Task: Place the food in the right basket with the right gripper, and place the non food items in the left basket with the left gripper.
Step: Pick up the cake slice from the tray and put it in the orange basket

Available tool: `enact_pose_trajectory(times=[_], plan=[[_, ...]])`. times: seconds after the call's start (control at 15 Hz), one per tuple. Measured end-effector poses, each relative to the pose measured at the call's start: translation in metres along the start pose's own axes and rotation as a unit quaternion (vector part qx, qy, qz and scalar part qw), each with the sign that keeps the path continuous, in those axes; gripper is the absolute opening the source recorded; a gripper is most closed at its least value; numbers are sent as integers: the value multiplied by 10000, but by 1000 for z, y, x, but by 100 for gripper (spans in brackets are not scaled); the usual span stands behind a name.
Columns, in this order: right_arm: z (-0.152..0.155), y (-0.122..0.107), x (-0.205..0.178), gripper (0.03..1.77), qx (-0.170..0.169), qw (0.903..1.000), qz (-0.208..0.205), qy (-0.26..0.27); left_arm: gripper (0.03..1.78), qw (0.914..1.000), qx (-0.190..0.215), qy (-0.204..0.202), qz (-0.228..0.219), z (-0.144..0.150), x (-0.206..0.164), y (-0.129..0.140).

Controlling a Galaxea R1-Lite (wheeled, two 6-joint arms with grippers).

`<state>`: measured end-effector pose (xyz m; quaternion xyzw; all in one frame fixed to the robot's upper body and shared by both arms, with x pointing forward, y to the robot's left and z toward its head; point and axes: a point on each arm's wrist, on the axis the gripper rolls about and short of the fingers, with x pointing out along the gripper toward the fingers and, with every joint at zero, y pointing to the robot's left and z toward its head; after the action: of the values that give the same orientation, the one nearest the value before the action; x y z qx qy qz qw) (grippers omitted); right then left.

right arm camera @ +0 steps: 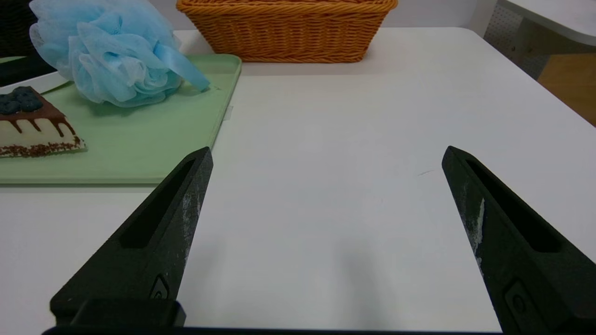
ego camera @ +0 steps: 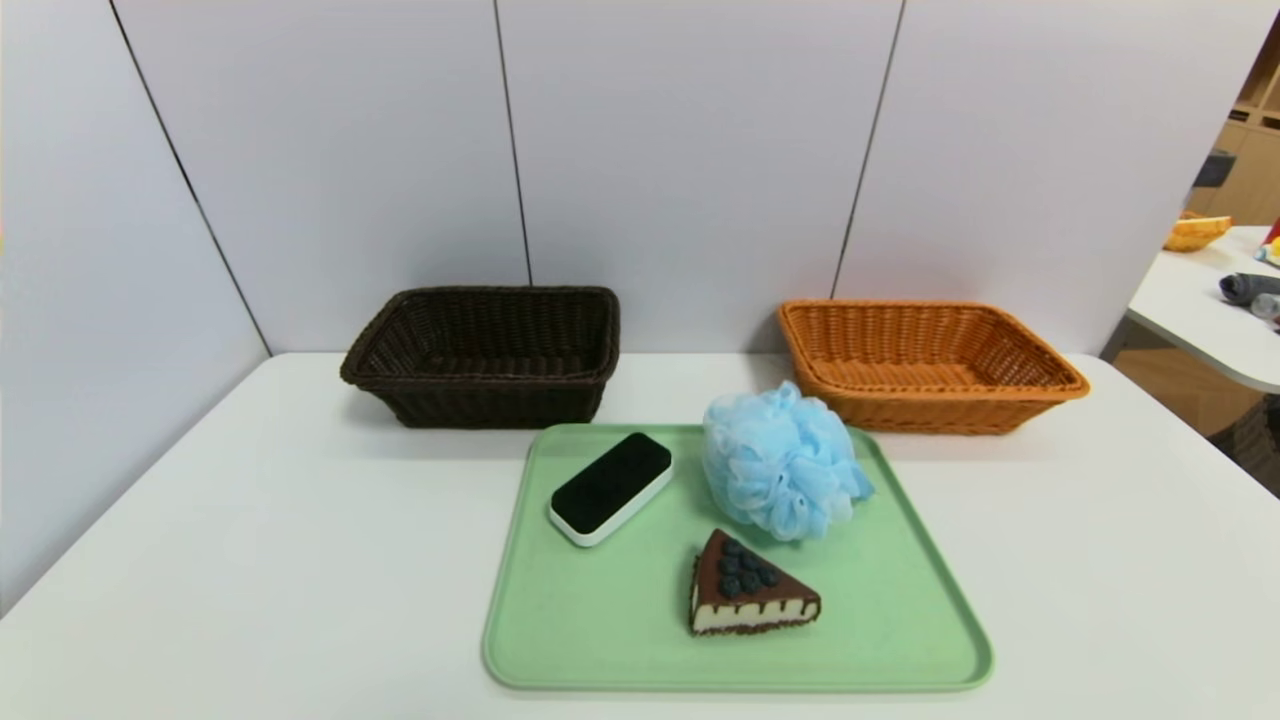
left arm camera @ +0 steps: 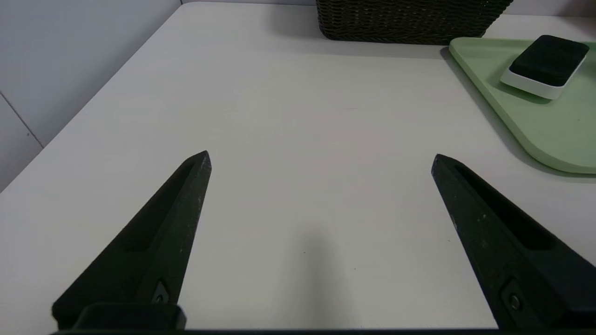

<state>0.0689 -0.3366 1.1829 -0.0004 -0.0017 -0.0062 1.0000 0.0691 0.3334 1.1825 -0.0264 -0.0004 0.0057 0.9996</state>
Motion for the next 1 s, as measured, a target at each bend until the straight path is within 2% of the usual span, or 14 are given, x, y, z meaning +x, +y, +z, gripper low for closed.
enact_pose_trajectory(times=[0.27, 0.47, 0.73, 1.0], plan=[[-1, 0, 0, 170, -8, 10000, -2, 47, 169, 9999, 24, -150, -25, 4, 0, 0], [11, 0, -4, 170, -16, 10000, -8, -96, 169, 9993, 30, -361, -81, 22, -7, -1], [93, 0, -30, 170, 7, 9978, 55, -656, 169, 9975, 32, -702, -105, 76, -21, -4], [201, 1, -38, 170, -46, 9946, 278, -1002, 169, 9946, 28, -1035, -102, 162, -16, -9]])
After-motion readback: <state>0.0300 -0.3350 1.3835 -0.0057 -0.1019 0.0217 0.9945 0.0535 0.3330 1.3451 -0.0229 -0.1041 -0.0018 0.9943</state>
